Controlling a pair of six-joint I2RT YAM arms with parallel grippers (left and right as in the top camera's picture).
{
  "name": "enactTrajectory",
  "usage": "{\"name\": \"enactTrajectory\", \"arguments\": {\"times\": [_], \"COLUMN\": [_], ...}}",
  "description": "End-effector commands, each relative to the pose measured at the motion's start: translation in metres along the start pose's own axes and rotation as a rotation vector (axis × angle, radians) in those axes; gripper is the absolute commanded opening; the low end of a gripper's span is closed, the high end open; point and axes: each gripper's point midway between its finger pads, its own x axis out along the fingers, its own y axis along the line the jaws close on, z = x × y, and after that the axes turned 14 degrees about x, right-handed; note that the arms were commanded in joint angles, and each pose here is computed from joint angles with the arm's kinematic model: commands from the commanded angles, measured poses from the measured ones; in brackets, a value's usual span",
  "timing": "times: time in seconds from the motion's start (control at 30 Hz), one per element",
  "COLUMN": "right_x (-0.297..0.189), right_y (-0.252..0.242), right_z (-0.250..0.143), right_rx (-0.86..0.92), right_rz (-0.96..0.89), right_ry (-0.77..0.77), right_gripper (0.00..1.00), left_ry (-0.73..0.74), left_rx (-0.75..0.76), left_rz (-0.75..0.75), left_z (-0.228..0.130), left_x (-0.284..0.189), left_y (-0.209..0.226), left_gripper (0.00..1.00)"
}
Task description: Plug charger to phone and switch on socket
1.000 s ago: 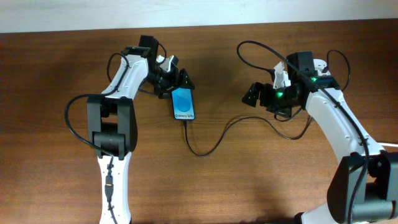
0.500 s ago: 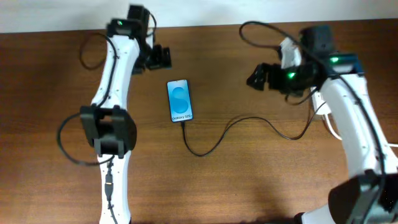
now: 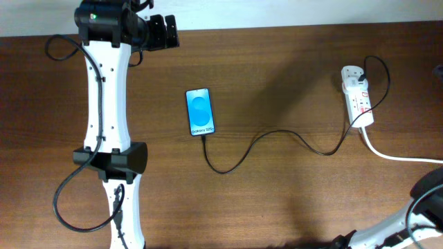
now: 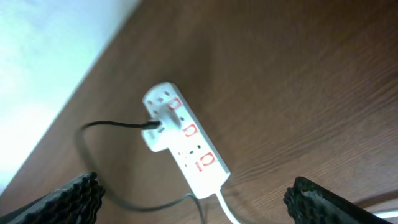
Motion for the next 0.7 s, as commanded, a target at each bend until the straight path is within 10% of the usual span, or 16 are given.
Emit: {"name": "enactTrajectory", "arguments": {"times": [0.0, 0.67], "right_x": [0.045, 0.201], "right_y": [-0.018, -0.043], "right_z": [-0.008, -0.067], "right_rx": [0.007, -0.146], "right_rz": [-0.06, -0.248], "right_ry": [0.084, 0.259], "right_gripper": [0.98, 0.98], "left_ry": [-0.014, -0.014], "left_rx": [0.006, 0.006], "left_rz": [0.018, 0.017], "left_z": [0.002, 0.002], "left_x": [-0.007, -0.007], "left_y": [0.005, 0.005], "left_gripper": [0.99, 0.99]}}
